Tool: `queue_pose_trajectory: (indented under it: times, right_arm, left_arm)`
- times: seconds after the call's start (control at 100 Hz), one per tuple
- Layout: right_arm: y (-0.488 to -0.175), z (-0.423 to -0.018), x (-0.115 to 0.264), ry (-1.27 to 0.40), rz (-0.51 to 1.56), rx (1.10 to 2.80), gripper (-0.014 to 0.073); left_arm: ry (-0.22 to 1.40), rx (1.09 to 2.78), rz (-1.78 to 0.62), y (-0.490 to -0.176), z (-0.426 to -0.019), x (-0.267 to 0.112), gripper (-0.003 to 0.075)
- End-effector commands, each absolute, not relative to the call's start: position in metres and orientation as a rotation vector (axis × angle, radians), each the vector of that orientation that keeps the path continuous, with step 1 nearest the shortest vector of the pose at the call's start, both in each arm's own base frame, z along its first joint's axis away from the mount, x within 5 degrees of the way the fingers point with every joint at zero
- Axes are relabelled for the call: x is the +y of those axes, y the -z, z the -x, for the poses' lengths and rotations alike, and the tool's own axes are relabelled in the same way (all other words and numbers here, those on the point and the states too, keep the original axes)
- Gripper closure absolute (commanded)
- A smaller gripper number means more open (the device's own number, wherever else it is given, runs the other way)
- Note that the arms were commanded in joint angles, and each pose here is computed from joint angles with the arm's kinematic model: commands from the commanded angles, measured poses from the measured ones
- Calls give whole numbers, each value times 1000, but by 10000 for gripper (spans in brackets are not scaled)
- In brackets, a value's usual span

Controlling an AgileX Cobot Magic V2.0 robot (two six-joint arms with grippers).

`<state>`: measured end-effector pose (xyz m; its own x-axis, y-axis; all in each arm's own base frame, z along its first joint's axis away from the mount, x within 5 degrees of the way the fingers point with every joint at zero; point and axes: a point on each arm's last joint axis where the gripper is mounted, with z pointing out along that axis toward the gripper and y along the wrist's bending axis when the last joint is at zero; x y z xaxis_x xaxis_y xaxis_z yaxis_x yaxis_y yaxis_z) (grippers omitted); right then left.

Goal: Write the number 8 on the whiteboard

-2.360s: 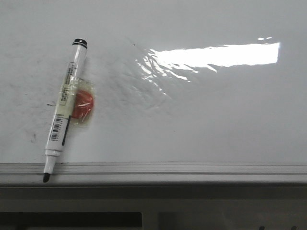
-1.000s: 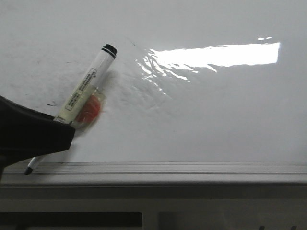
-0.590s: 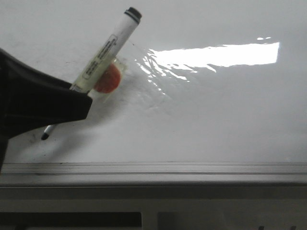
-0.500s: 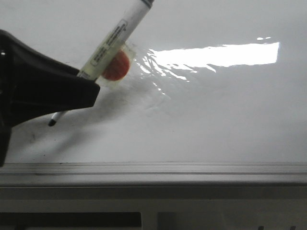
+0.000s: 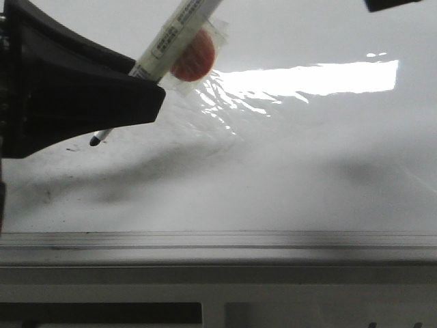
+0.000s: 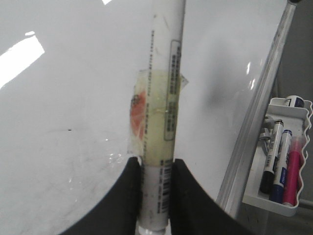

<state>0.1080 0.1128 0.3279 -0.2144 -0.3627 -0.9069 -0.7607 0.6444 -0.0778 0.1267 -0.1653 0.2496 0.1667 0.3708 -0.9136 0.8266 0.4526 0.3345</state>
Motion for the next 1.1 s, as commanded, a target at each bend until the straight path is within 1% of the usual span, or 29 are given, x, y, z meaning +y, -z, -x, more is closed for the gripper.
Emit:
queue_pose_trajectory:
  times: [0.0, 0.09, 0.25, 0.53, 0.68, 0.72, 0.77, 0.78, 0.82, 0.85, 0.86, 0.93, 1.0, 1.05, 1.07, 1.09]
  right_arm:
    - [-346, -119, 123, -486, 867, 1737, 281]
    - [-348, -127, 132, -495, 874, 1773, 281]
    - [-353, -137, 149, -529, 910, 1856, 282]
    - [-363, -137, 170, -567, 984, 1844, 282]
    - [-356, -141, 175, -558, 999, 1874, 288]
    - [-355, -142, 177, -556, 1002, 1881, 316]
    - [-354, -143, 178, -555, 1002, 1882, 390]
    - [-353, -144, 178, -555, 1003, 1884, 390]
    - [-353, -144, 178, -554, 1004, 1886, 477]
    - [-353, -144, 178, -554, 1004, 1886, 517]
    - [-352, -144, 179, -553, 1005, 1888, 558]
    - [-352, -144, 179, -553, 1005, 1888, 666]
    - [-352, -144, 179, -549, 1010, 1892, 664]
    - [-352, -144, 178, -539, 1015, 1887, 664]
    - [-352, -144, 178, -537, 1016, 1887, 664]
    - [-352, -145, 178, -537, 1015, 1885, 664]
  left_arm:
    - [484, 1289, -1109, -271, -125, -171, 741]
    - [458, 1248, -1171, -270, -122, -172, 741]
    - [450, 1255, -1181, -269, -123, -172, 741]
    - [450, 1255, -1181, -269, -123, -172, 741]
    - [451, 1253, -1181, -269, -123, -172, 741]
    - [451, 1253, -1181, -269, -123, -172, 741]
    - [451, 1253, -1181, -269, -123, -172, 741]
    - [451, 1253, -1181, -269, -123, -172, 741]
    - [451, 1253, -1181, -269, -123, -172, 741]
    - [451, 1253, -1181, -269, -123, -172, 741]
    - [451, 1253, -1181, -269, -123, -172, 740]
    - [451, 1253, -1181, -269, -123, -172, 731]
    - [452, 1251, -1180, -269, -123, -172, 665]
    - [454, 1251, -1178, -269, -123, -172, 574]
    - [456, 1252, -1176, -269, -123, -172, 550]
    - [457, 1256, -1173, -269, -123, -171, 505]
